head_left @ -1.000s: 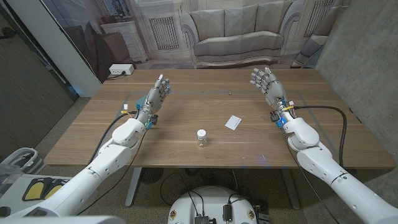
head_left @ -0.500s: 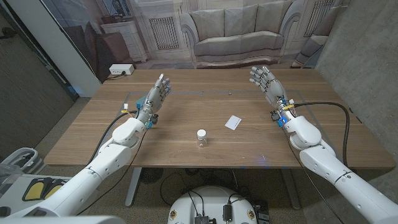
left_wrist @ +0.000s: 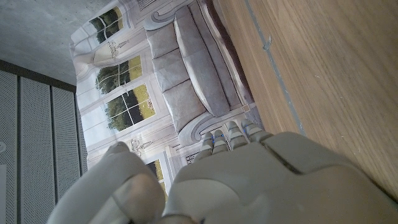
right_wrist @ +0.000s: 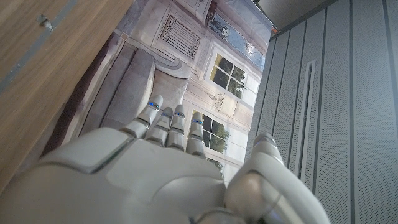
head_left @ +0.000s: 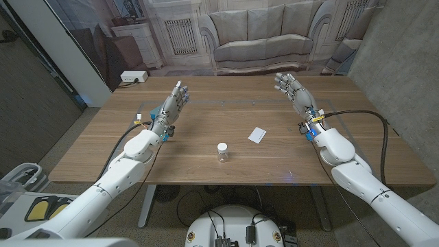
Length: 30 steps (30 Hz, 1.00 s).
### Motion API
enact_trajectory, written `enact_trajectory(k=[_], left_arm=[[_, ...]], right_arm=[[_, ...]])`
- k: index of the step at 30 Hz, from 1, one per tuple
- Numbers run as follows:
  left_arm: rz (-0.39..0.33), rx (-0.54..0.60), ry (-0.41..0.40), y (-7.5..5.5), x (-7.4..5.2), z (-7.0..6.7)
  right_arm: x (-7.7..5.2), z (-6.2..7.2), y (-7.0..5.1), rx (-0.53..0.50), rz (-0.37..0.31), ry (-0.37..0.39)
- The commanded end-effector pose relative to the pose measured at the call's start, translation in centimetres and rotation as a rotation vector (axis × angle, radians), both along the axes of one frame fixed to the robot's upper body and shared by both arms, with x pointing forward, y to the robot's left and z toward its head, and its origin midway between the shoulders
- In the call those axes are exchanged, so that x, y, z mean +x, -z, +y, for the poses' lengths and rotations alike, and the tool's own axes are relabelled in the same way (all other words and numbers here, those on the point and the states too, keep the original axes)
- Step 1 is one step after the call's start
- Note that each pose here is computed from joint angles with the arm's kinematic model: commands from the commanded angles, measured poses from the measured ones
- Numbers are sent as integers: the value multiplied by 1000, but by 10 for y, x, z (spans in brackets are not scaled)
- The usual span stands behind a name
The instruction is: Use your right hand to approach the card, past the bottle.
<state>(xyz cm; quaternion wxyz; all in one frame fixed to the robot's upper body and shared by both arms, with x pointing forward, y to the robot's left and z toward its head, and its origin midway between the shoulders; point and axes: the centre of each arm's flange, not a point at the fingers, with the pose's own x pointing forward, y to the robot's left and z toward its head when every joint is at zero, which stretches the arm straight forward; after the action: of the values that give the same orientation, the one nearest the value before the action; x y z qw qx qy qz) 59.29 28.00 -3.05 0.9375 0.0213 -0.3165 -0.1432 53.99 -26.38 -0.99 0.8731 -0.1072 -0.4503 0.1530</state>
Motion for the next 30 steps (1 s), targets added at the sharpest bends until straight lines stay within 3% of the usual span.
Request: enact_trajectory(k=[1,10,14,17,30], left_arm=[[-1,1,1,0,-1,-2],[-10,7,3,-3,-4,-3],[-15,0,40,-3,-4,-4],[-11,40,-4,-4,-7,-5],[-23,3,-15,-1,-13,-2]], right_arm=[[-5,4,0,-42,-46,32],[-12,8,0,-88,-98,86],[-14,9,2,-91,-125,95],[-15,11,2,-95,-135,103],[-23,18,0,-142,-209,161]])
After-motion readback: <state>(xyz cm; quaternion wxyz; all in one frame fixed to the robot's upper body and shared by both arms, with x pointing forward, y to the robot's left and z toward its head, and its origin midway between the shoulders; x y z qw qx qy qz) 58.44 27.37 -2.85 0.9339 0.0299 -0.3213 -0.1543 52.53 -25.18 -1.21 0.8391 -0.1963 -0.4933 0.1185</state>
